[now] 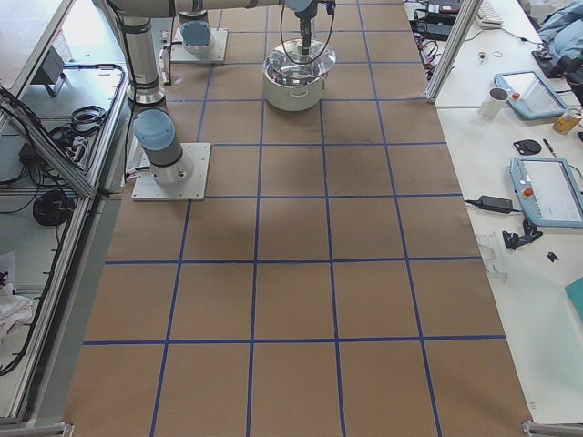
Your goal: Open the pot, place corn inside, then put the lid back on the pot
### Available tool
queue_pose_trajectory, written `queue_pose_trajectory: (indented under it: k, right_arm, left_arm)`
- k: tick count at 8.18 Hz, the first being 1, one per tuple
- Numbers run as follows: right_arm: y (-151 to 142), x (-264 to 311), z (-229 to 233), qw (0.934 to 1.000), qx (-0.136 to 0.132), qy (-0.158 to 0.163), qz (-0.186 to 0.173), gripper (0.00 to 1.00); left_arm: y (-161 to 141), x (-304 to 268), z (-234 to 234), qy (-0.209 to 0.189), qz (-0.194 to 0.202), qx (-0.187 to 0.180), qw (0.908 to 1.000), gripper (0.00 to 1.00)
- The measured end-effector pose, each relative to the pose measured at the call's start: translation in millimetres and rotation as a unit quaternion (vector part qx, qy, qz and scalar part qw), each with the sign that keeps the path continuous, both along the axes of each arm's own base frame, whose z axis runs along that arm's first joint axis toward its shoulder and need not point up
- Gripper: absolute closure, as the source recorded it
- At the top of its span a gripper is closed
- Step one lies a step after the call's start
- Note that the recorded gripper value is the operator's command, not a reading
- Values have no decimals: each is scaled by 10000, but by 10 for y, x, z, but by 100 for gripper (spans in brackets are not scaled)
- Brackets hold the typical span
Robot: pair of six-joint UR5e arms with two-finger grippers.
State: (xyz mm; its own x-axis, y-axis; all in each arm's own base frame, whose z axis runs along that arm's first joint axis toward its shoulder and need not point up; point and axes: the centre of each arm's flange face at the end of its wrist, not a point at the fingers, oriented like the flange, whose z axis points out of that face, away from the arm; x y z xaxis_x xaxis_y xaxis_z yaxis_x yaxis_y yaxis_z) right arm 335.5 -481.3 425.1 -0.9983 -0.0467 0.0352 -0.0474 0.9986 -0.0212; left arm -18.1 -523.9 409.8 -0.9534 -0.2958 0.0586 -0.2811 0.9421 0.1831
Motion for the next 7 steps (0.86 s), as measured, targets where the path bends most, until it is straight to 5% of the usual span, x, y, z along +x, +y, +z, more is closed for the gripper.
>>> queue_pose_trajectory:
  k: [4, 7]
  right_arm:
    - [-552, -2012, 341, 9984, 327, 38, 463, 100]
    - [-581, -2633, 304, 9973, 571, -58, 458, 100]
  left_arm:
    - [249, -1394, 111, 225, -205, -35, 9995, 100]
    - [426, -2186, -91, 546, -645, 177, 9963, 100]
